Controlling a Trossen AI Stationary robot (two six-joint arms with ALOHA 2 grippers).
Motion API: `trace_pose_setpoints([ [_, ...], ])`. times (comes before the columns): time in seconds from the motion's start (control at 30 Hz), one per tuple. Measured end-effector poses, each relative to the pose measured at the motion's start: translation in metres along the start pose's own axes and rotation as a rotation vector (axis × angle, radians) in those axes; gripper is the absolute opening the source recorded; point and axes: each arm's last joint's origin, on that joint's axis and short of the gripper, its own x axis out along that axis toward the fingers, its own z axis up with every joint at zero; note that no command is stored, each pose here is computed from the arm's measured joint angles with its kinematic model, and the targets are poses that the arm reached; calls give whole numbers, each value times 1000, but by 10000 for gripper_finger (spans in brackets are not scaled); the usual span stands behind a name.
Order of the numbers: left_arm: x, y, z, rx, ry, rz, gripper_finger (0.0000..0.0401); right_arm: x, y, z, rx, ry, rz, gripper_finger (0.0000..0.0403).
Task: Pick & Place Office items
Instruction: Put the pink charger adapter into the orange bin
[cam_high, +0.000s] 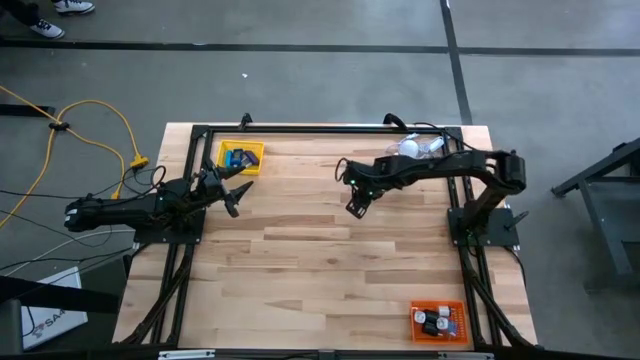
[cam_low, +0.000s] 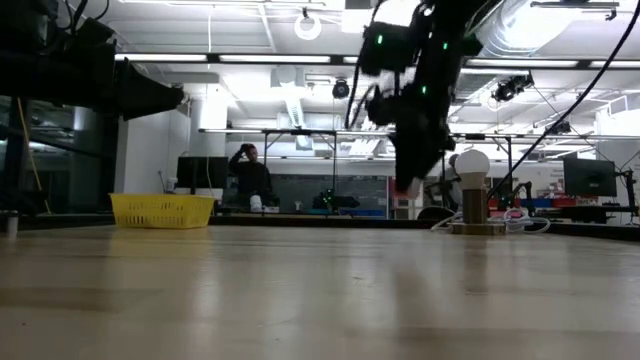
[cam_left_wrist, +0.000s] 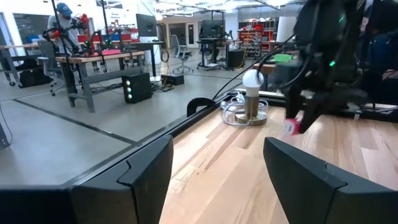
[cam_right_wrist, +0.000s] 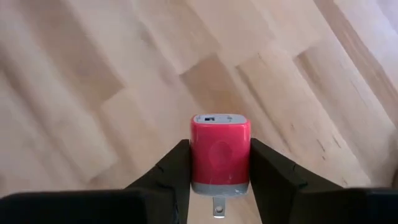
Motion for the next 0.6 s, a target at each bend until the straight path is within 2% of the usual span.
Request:
trace_pose_setpoints([
  [0.33, 0, 0, 0, 0, 0, -1, 243, -53, 39, -26, -109, -69, 101, 119],
  [0.6, 0, 0, 0, 0, 0, 0, 243, -81, 78, -69, -180, -41, 173, 119],
])
